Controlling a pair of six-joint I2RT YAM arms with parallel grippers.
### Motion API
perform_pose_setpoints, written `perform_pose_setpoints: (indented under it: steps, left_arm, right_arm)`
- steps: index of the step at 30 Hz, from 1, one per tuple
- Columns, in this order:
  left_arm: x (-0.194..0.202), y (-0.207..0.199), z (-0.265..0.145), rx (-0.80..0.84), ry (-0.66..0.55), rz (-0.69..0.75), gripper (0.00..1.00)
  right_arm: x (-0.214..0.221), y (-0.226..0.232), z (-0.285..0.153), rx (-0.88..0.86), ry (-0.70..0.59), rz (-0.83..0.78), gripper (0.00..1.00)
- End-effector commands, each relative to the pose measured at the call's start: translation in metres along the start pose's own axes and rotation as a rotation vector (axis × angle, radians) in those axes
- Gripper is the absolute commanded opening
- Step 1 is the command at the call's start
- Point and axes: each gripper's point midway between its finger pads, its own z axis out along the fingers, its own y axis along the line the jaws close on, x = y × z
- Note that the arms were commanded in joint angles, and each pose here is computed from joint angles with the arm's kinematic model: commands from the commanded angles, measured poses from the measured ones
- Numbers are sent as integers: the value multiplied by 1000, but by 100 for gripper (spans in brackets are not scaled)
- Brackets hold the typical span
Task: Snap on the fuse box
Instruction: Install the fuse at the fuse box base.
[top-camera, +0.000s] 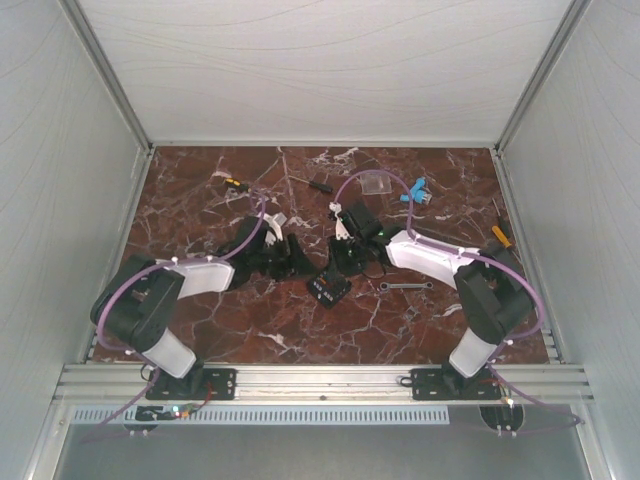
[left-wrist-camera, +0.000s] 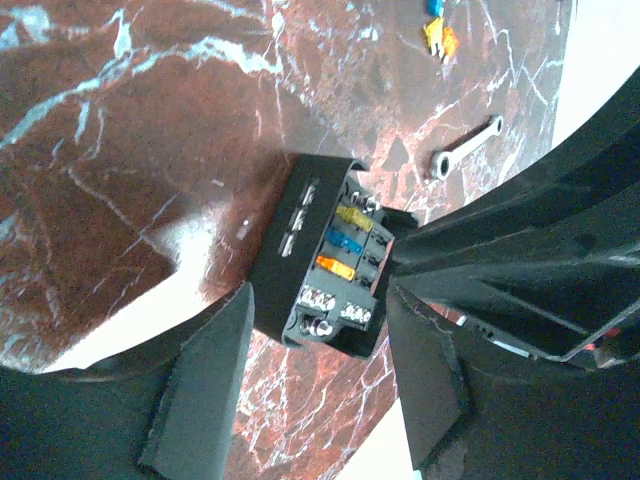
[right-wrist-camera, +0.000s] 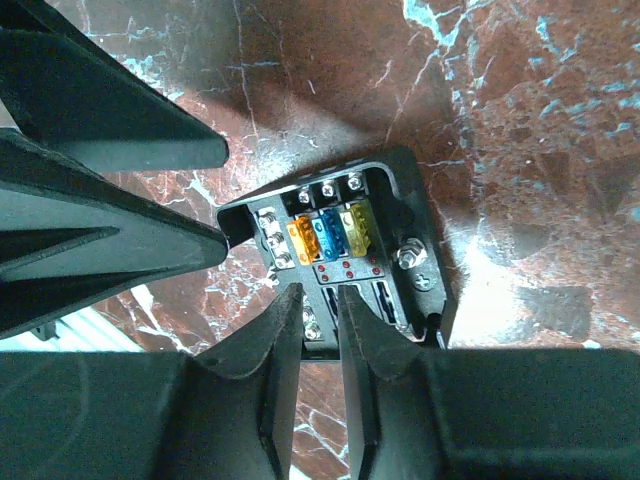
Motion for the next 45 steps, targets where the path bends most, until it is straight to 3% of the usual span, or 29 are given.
perform_pose_setpoints:
  steps: [1,33,45]
  left_arm:
    - [-13,-8,7,-7,-20,68,58]
    - [8,1,31,-63,76,113,42]
    - [23,9,35,-115,115,117,34]
  right_arm:
    - [-5,10,4,-71,-26,87,18]
    - [5,6,25,-60,4,135,4]
    - [29,-16,36,99,88,87,0]
